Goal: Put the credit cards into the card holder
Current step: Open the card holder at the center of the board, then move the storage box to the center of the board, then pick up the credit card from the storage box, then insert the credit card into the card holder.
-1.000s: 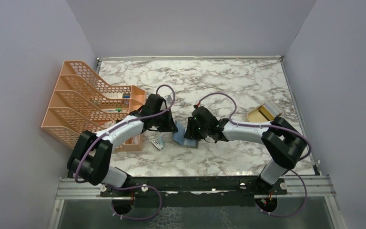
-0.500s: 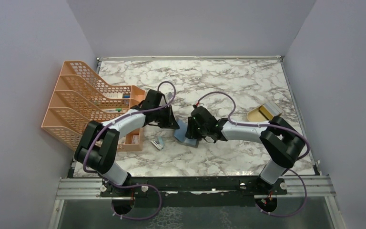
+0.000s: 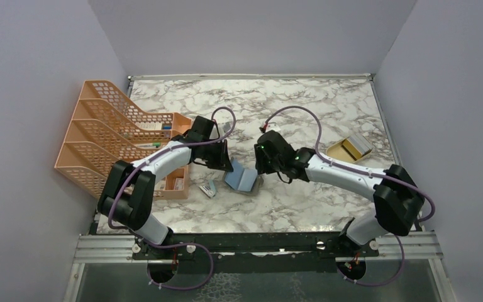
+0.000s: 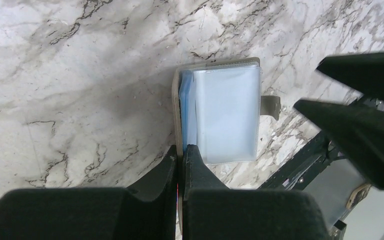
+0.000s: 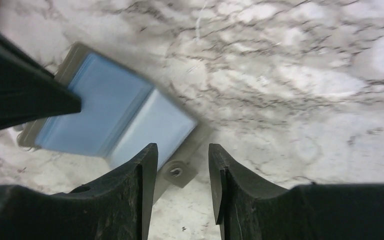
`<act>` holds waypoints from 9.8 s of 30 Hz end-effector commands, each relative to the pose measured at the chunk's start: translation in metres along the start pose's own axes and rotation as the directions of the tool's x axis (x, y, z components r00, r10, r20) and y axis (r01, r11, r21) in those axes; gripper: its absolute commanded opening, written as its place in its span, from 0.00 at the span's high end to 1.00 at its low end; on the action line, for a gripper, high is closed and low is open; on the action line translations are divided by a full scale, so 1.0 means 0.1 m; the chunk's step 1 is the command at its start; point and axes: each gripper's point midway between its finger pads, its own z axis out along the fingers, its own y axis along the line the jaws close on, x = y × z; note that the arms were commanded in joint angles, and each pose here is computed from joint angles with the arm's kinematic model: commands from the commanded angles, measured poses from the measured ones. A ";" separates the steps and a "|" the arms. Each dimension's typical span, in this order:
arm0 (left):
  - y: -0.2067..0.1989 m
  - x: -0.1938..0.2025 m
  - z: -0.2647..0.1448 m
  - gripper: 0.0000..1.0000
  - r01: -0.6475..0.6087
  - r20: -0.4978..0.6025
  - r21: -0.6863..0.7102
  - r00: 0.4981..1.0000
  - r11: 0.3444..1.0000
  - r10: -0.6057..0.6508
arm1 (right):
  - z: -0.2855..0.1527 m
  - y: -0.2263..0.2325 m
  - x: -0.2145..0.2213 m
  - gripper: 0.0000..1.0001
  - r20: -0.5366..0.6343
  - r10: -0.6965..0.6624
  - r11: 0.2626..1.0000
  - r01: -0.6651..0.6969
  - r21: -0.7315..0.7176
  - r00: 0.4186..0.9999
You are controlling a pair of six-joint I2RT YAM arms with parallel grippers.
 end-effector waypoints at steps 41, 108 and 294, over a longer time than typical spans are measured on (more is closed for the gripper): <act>-0.25 -0.03 -0.25 1.00 -0.102 0.078 0.085 0.992 0.991 0.095 | 0.14 -2.47 0.00 0.47 -0.066 0.381 0.838 -0.313 0.447 0.922; -0.24 -0.05 -0.29 1.00 -0.101 0.089 0.064 0.992 0.993 0.095 | -0.33 -3.24 -0.40 0.51 -0.364 -0.134 0.683 0.352 0.640 0.922; -0.06 0.09 0.47 1.00 0.086 0.097 -0.048 0.992 0.995 -0.081 | 0.28 -0.11 -0.19 0.99 -0.094 0.317 0.916 -0.331 -0.227 0.944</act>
